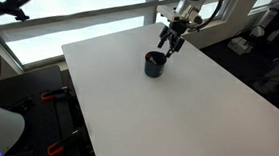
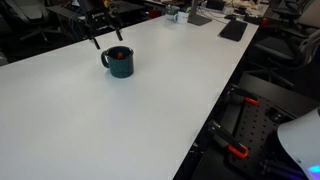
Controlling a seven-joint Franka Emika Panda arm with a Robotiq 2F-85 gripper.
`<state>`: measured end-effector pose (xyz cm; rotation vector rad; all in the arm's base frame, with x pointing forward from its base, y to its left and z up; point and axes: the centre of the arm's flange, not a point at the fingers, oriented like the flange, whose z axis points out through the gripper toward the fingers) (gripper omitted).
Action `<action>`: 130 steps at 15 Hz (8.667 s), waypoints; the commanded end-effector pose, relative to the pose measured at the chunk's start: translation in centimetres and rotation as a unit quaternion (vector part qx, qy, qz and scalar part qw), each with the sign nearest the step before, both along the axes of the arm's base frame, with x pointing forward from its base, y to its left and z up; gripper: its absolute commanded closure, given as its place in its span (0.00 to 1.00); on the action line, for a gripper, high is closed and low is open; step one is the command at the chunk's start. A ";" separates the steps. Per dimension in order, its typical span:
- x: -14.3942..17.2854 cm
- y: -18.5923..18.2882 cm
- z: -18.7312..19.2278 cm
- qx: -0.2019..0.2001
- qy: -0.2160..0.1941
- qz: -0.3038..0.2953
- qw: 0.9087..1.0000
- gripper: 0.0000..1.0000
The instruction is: Take the marker out of the cup
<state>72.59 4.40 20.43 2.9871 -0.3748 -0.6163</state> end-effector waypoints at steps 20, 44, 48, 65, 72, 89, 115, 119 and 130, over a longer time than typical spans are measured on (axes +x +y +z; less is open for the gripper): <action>-4.5 3.8 -1.9 -0.028 0.004 0.049 0.998 0.04; -5.2 4.7 -0.1 -0.037 -0.036 0.049 0.997 0.00; -7.2 5.3 2.8 -0.026 -0.032 0.057 0.997 0.00; -10.5 -1.7 1.9 0.009 -0.128 -0.087 0.988 0.19; -10.7 -1.9 0.9 0.007 -0.126 -0.099 0.987 0.14; -10.3 -1.5 1.0 0.007 -0.113 -0.091 0.989 0.38; -5.0 -0.5 -0.6 -0.021 -0.099 -0.029 0.994 0.29; -4.5 0.3 -0.7 -0.019 -0.091 -0.021 0.995 0.26; -4.7 2.7 -0.5 -0.008 -0.051 0.024 0.998 0.33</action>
